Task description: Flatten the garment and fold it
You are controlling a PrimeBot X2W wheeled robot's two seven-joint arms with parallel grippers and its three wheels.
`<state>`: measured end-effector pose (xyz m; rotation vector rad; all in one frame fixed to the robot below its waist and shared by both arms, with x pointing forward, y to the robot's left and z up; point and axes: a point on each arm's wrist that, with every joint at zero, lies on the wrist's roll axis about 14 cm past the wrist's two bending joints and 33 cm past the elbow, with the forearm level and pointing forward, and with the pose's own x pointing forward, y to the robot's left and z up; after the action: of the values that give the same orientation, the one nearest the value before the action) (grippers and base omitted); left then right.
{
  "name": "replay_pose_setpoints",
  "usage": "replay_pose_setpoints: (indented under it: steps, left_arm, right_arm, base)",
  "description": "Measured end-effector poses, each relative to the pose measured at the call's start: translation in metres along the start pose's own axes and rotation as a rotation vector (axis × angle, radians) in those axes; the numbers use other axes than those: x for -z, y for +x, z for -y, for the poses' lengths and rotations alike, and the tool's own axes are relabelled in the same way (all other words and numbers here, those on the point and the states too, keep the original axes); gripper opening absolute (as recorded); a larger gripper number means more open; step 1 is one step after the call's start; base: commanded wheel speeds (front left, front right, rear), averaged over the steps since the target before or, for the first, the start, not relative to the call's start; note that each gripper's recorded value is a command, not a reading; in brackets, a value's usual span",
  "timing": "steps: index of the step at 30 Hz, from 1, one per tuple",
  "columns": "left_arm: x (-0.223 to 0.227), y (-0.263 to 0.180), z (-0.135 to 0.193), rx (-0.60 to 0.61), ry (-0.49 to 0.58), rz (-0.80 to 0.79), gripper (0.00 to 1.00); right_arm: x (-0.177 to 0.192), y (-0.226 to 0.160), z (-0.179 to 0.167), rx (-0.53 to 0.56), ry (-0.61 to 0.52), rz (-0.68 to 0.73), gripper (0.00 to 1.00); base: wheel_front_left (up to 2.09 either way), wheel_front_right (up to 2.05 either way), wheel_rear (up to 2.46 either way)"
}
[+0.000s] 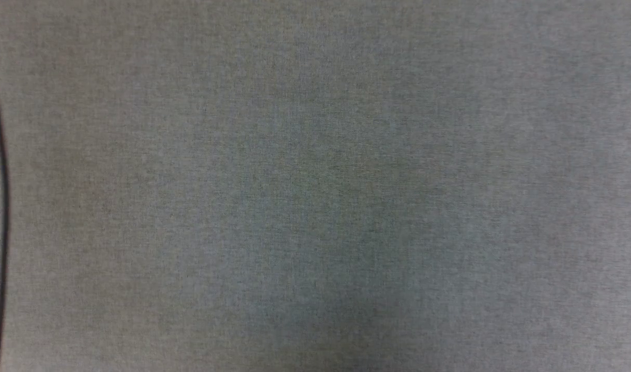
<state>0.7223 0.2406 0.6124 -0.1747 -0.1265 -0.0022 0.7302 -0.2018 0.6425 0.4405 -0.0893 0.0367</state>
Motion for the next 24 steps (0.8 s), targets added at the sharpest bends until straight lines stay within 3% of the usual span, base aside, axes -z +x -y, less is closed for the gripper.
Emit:
replay_pose_setpoints:
  steps: [4, 10, 24]
  left_arm:
    - [0.037, -0.011, -0.004, 0.003, -0.016, -0.073, 0.0]
    - [0.064, -0.045, 0.003, 0.04, -0.047, -0.13, 0.0]
    - [0.083, -0.2, 0.001, 0.009, -0.197, -0.195, 0.0]
  right_arm:
    - [0.043, -0.007, 0.01, 0.006, 0.032, -0.082, 0.0]
    - [0.07, -0.039, 0.013, -0.004, 0.08, -0.143, 0.0]
    - [0.1, -0.189, 0.039, 0.041, 0.177, -0.308, 0.0]
  base:
    - [0.0, 0.0, 0.0]
    - [0.0, 0.0, 0.0]
    - [0.0, 0.0, 0.0]
